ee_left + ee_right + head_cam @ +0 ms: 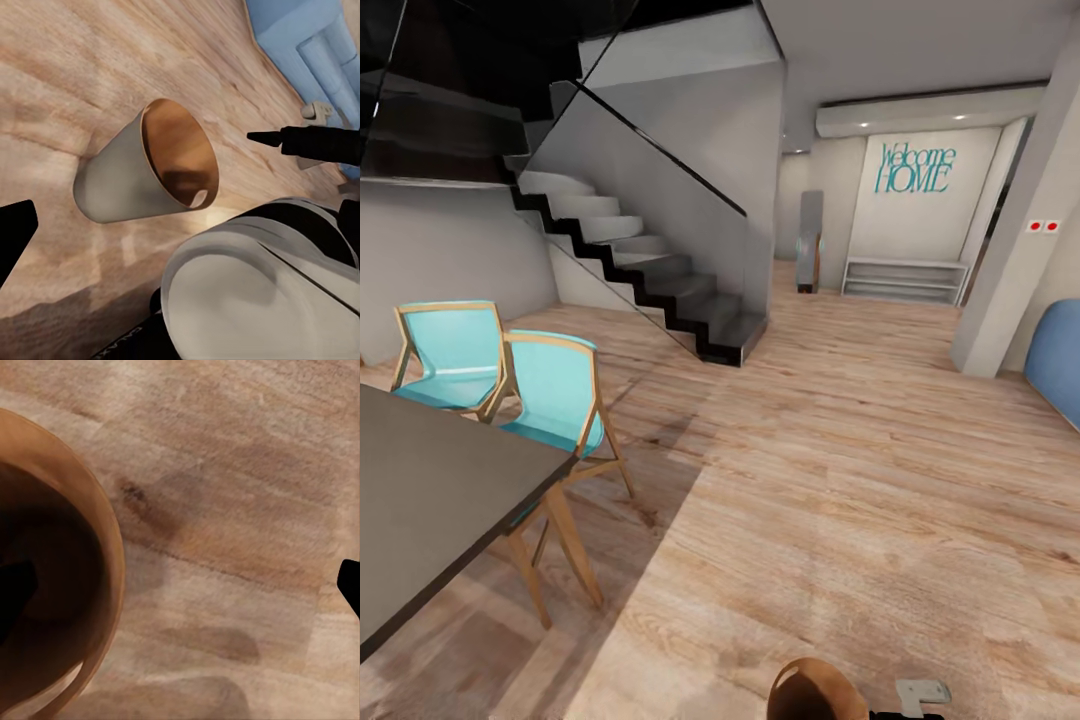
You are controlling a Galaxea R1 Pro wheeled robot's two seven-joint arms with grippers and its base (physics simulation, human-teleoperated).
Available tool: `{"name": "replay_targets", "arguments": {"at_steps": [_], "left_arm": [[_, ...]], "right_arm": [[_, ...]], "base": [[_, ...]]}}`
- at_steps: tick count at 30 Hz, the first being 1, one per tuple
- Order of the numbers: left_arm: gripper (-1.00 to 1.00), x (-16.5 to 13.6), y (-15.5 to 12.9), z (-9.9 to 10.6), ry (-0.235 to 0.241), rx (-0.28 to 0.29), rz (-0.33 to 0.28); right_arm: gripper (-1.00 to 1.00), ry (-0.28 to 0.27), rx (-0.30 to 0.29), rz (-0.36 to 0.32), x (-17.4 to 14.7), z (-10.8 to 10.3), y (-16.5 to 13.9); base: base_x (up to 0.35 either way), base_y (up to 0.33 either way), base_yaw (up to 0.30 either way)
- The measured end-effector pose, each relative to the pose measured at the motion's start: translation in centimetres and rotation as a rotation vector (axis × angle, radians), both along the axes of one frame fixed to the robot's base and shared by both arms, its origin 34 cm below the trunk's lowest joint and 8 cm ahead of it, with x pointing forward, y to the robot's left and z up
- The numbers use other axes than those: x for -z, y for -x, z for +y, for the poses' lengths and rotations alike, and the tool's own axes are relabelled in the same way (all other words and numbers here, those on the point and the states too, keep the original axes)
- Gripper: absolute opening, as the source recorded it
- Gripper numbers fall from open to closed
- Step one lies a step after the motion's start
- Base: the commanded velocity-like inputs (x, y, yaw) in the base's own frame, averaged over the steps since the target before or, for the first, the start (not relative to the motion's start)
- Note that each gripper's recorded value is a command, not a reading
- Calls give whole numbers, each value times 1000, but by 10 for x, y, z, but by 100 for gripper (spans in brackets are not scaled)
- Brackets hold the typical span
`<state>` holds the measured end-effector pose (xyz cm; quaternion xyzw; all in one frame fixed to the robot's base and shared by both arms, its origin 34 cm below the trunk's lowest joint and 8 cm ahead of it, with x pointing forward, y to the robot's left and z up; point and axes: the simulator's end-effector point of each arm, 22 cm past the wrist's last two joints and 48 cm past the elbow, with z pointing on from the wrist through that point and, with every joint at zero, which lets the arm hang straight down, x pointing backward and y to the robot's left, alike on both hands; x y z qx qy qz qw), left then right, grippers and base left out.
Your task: Put the three can of soda from the living room inside the tash can in the kitchen.
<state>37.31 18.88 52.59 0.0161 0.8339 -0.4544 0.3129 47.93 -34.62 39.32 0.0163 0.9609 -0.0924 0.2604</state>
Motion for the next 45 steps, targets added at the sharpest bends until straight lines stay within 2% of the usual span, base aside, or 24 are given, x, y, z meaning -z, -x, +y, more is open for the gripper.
{"name": "replay_targets", "arguments": {"at_steps": [34,45], "left_arm": [[100,1,1,0,0,0,2],[100,26,6,0,0,0,13]], "right_arm": [[100,0,0,3,1,0,1],[100,0,-1,14,28,1,8]], "base": [[0,12,0],[0,0,0]]}}
